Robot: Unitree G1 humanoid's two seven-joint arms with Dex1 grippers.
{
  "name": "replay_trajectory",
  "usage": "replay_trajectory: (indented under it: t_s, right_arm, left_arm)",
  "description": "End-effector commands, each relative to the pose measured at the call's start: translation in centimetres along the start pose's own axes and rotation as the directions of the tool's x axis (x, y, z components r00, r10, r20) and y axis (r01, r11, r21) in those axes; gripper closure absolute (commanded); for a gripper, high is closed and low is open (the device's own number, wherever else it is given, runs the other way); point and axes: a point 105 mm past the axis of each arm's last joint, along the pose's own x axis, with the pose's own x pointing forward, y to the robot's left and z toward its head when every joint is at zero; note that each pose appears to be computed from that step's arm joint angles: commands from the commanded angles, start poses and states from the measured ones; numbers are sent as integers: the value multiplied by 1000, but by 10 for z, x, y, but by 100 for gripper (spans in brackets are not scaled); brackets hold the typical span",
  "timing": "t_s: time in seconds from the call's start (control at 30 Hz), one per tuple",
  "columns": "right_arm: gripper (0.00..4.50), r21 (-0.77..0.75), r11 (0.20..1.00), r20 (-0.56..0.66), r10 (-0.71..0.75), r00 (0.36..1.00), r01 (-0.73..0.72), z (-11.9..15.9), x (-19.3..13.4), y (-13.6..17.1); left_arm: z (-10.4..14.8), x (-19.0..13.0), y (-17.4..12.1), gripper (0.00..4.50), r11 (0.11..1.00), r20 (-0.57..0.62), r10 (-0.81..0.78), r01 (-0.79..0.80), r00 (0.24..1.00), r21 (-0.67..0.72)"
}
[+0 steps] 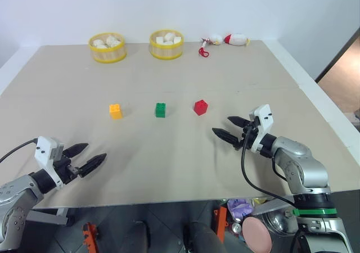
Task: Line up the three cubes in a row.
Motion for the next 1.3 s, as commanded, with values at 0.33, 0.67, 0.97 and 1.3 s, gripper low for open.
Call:
replay_trajectory:
  t_s: [0.33,0.67,0.97,1.3]
  right_arm:
    - [1,-175,975,-58,-150,987,138,10,44,-25]
    - [1,-183,972,-69,-160,985,145,8,79,-32]
    - [1,-148,979,-44,-148,988,140,13,103,-25]
    - [1,-143,982,-33,-128,991,122,15,120,-14]
  left_arm:
    - [38,43,-58,0,948,102,-293,275,951,160]
    - [44,69,-94,0,880,97,-453,427,886,209]
    - [44,77,-93,0,890,112,-433,404,894,212]
    - [44,80,-87,0,913,137,-391,364,910,186]
